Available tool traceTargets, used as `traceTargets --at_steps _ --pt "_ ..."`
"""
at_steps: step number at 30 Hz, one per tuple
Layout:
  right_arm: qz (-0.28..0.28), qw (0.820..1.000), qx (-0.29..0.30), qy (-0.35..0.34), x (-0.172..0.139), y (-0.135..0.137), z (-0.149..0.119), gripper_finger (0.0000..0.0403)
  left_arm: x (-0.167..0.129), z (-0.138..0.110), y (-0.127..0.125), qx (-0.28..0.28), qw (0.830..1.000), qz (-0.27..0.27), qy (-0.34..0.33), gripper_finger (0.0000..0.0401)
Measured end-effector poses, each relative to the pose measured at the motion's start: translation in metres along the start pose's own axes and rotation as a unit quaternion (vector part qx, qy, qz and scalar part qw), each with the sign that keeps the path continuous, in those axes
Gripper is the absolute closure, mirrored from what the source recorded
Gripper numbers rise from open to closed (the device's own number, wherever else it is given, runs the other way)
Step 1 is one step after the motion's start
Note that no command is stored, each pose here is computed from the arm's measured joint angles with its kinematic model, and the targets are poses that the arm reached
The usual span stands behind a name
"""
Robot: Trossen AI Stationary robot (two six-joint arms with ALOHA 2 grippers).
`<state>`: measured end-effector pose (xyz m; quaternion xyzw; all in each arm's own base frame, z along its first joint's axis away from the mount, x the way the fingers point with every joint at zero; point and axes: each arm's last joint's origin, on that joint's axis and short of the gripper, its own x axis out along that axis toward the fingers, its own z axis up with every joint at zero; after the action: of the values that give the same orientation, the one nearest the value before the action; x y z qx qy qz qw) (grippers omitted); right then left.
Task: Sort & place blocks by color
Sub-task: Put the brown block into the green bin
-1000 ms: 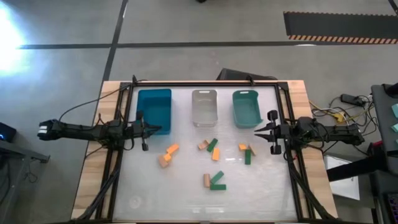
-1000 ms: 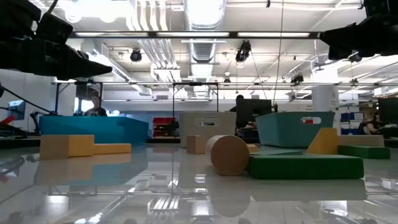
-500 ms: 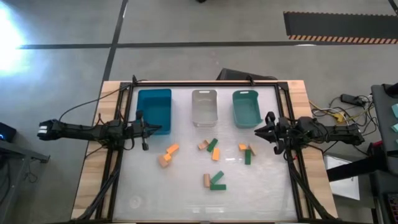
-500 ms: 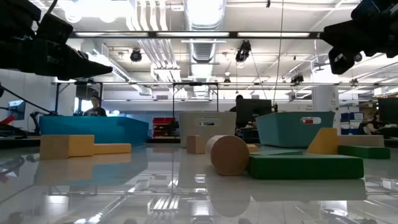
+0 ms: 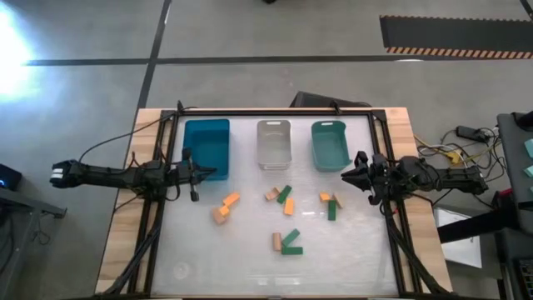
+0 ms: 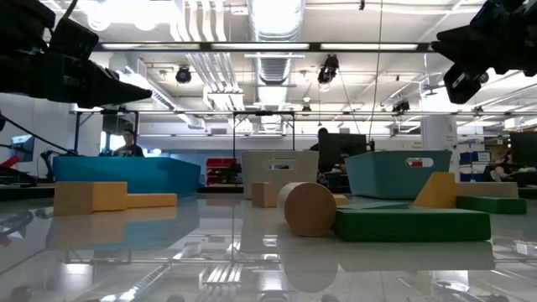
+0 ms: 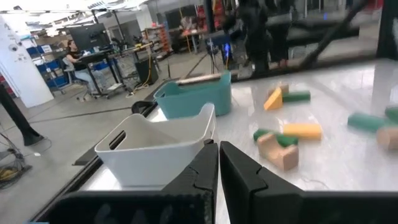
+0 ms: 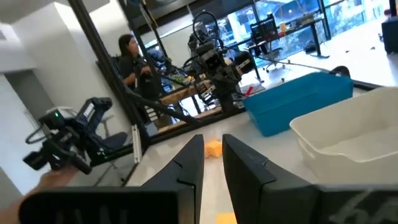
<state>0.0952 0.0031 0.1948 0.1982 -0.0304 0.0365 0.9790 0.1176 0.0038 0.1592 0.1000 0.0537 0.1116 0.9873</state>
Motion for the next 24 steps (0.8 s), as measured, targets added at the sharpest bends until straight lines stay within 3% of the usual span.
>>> traceTargets --at_steps 2,5,7,14,24 --pt "-0.020 1.000 0.001 -0.009 0.000 -0.001 0.001 0.0353 0.000 0.005 0.000 -0.091 0.995 -0.012 -0.025 0.0401" --pt "-0.051 0.998 0.006 -0.023 0.000 -0.003 0.001 0.0353 0.000 0.012 0.001 -0.240 0.969 -0.026 -0.059 0.0401" --pt "-0.062 0.997 0.009 -0.033 0.001 -0.003 0.003 0.0353 -0.001 0.015 0.002 -0.283 0.956 -0.029 -0.073 0.0401" --pt "-0.047 0.996 0.002 -0.076 0.011 0.001 0.014 0.0353 -0.003 0.025 0.004 -0.287 0.949 -0.032 -0.127 0.0401" --pt "-0.095 0.995 -0.027 -0.007 0.040 0.004 0.026 0.0353 -0.005 0.032 0.006 -0.268 0.949 -0.030 -0.165 0.0401"
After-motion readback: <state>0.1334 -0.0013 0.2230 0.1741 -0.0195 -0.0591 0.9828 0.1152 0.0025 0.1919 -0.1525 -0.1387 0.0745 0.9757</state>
